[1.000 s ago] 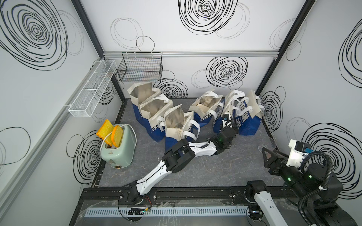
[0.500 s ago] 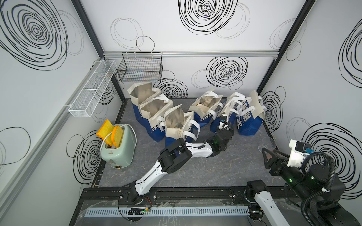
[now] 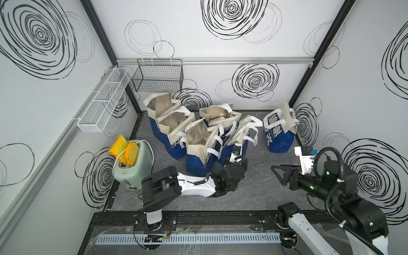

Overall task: Open the takeout bag
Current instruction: Move the takeout bag to the center of the board.

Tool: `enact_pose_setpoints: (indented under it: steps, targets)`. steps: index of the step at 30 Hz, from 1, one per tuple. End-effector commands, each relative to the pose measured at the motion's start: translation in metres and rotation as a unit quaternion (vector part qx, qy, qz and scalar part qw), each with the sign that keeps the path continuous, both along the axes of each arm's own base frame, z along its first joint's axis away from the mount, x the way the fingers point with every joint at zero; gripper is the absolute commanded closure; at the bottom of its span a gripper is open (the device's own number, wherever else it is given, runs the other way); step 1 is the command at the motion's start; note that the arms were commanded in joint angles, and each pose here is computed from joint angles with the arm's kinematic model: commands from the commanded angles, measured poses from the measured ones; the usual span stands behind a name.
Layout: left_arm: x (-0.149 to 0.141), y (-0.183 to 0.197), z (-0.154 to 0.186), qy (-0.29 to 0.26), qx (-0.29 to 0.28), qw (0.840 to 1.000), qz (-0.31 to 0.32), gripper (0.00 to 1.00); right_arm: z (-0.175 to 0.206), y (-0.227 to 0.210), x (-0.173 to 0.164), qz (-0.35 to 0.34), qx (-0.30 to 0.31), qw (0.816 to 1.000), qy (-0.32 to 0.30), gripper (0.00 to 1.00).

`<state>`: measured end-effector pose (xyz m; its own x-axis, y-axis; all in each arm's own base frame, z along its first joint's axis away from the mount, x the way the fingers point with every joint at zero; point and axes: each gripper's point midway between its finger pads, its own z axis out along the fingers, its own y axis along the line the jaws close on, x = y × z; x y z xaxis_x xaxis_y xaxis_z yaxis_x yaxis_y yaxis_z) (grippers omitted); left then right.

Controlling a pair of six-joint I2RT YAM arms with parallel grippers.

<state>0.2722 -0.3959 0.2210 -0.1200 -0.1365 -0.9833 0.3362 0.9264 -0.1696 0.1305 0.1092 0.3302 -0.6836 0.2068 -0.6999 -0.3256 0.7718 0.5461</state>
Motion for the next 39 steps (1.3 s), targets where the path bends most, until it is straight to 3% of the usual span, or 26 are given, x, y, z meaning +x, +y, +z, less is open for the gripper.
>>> enact_pose_setpoints:
  steps: [1, 4, 6, 9, 12, 14, 20, 25, 29, 32, 39]
  targets:
    - [-0.028, 0.016, 0.004, 0.004, -0.02, 1.0, 0.003, 1.0, 0.022, 0.034, -0.007, 0.08, 0.092, 0.992, 0.004, 0.36]
    - [-0.053, 0.024, -0.006, 0.027, -0.031, 0.999, -0.008, 1.0, 0.019, 0.044, -0.002, 0.09, 0.141, 0.986, 0.022, 0.36]
    - [-0.067, 0.029, -0.015, 0.044, -0.044, 0.998, -0.02, 1.0, 0.009, 0.043, 0.004, 0.084, 0.136, 0.987, 0.01, 0.38]
    - [-0.086, 0.037, -0.032, 0.067, -0.051, 0.996, -0.026, 1.0, -0.012, 0.031, 0.015, 0.072, 0.057, 0.994, -0.058, 0.44]
    - [-0.099, 0.043, -0.044, 0.076, -0.043, 0.996, -0.032, 1.0, -0.022, 0.012, 0.026, 0.051, -0.047, 0.988, -0.139, 0.45]
    - [-0.103, 0.046, -0.047, 0.078, -0.04, 0.995, -0.037, 1.0, -0.025, 0.009, 0.029, 0.049, -0.078, 0.983, -0.161, 0.45]
    - [-0.108, 0.058, -0.047, 0.077, -0.04, 0.995, -0.044, 1.0, -0.025, 0.01, 0.03, 0.047, -0.061, 0.981, -0.176, 0.49]
    - [-0.111, 0.065, -0.049, 0.077, -0.023, 0.996, -0.044, 1.0, 0.012, 0.009, 0.05, 0.026, -0.066, 0.975, -0.211, 0.49]
    - [-0.111, 0.068, -0.05, 0.08, -0.026, 0.996, -0.039, 1.0, 0.042, 0.002, 0.088, -0.005, -0.145, 0.955, -0.26, 0.43]
    - [-0.11, 0.067, -0.051, 0.08, -0.027, 0.996, -0.036, 1.0, 0.034, 0.018, 0.108, 0.038, -0.203, 0.941, -0.269, 0.39]
    - [-0.109, 0.062, -0.049, 0.076, -0.029, 0.996, -0.043, 1.0, 0.009, 0.033, 0.071, 0.084, -0.282, 0.873, -0.389, 0.46]
